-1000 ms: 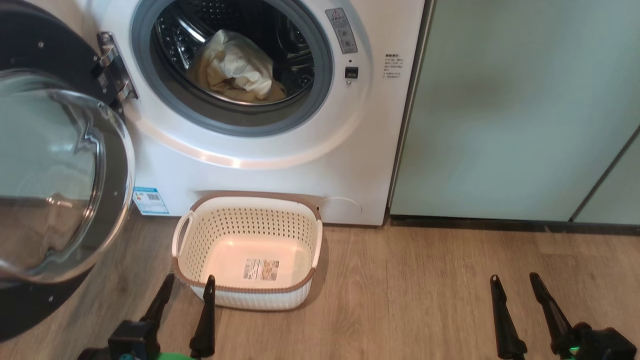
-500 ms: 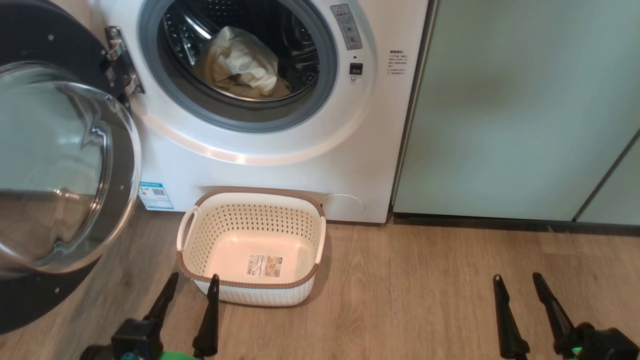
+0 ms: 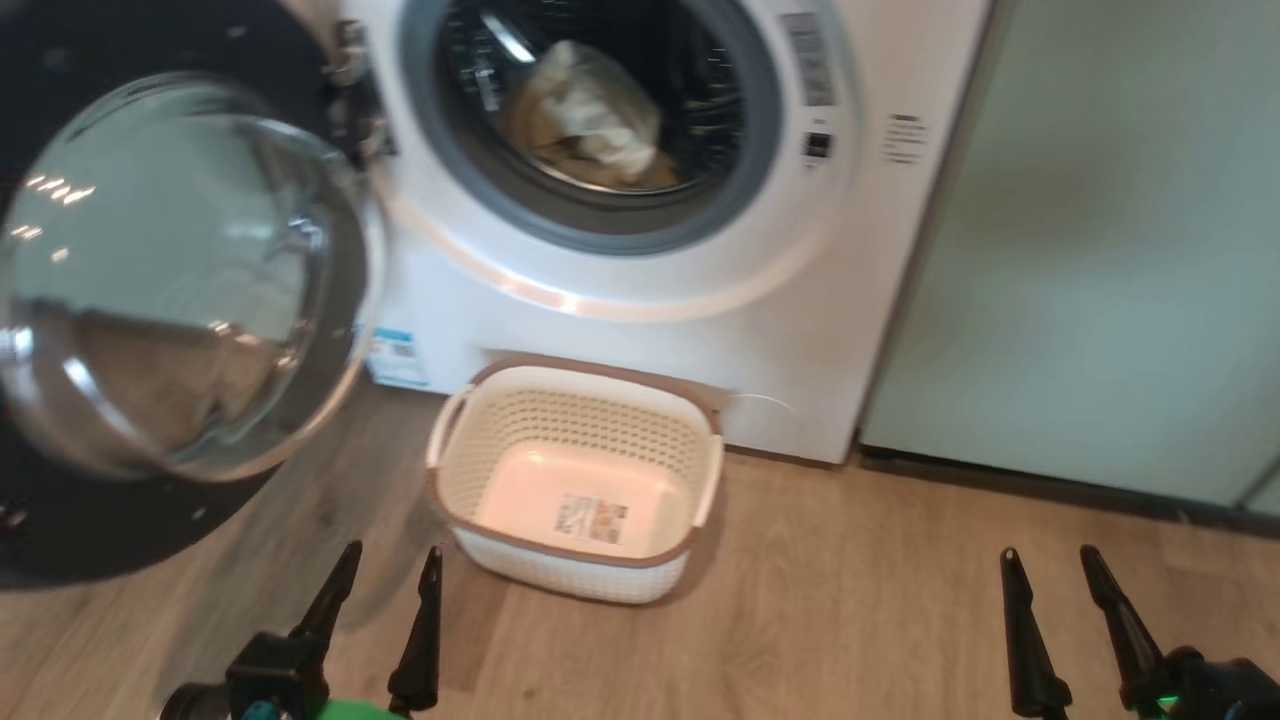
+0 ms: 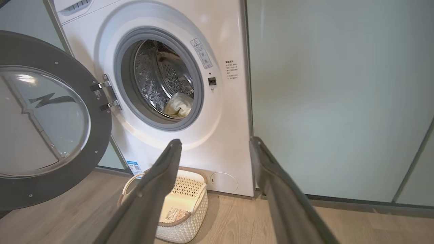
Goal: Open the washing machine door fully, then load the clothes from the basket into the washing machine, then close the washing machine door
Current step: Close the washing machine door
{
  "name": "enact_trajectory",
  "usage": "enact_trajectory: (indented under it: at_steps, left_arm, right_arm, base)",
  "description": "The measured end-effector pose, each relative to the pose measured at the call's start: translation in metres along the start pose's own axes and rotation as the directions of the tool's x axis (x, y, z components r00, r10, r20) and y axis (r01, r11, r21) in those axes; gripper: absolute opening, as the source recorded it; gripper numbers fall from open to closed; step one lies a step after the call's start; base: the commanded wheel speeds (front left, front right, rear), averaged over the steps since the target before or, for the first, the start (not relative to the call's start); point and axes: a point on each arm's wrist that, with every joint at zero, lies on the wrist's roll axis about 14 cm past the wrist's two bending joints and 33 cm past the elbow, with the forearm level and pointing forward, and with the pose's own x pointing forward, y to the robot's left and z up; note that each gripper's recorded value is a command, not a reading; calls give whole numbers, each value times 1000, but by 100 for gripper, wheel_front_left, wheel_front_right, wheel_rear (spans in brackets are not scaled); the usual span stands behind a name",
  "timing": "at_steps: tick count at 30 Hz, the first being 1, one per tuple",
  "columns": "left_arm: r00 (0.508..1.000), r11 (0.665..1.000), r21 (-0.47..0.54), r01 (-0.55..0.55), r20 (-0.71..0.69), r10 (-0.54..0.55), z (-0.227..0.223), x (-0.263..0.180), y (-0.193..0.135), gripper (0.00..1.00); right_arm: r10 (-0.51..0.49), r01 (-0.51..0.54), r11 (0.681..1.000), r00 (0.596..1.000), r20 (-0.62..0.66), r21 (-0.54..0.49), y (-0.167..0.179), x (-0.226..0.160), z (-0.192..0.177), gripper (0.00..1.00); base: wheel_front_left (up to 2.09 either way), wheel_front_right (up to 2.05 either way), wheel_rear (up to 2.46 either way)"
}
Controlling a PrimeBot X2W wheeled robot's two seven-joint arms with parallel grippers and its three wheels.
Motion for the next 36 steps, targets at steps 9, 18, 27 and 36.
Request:
enact_trajectory:
  at_steps: [9, 18, 27, 36]
  left_arm:
    - [984, 984, 18, -178, 18, 178, 7, -37, 52, 100]
    - [946, 946, 28, -321, 50, 320, 17, -76, 91, 100]
    - [921, 922, 26, -387, 64, 385, 22, -97, 107, 100]
    - [918, 919, 17, -393, 64, 391, 22, -98, 107, 73]
  right_arm:
    - [180, -180, 984, 983, -29, 17, 50, 27, -10, 100]
    - [346, -345, 938, 937, -51, 37, 102, 39, -19, 100]
    - [421, -419, 907, 905, -57, 50, 128, 41, -21, 100]
    - [431, -428, 902, 900, -62, 54, 131, 38, -22, 100]
  base:
    - [0, 0, 0]
    - [0, 0, 0]
    - [0, 0, 0]
    - [0, 0, 0]
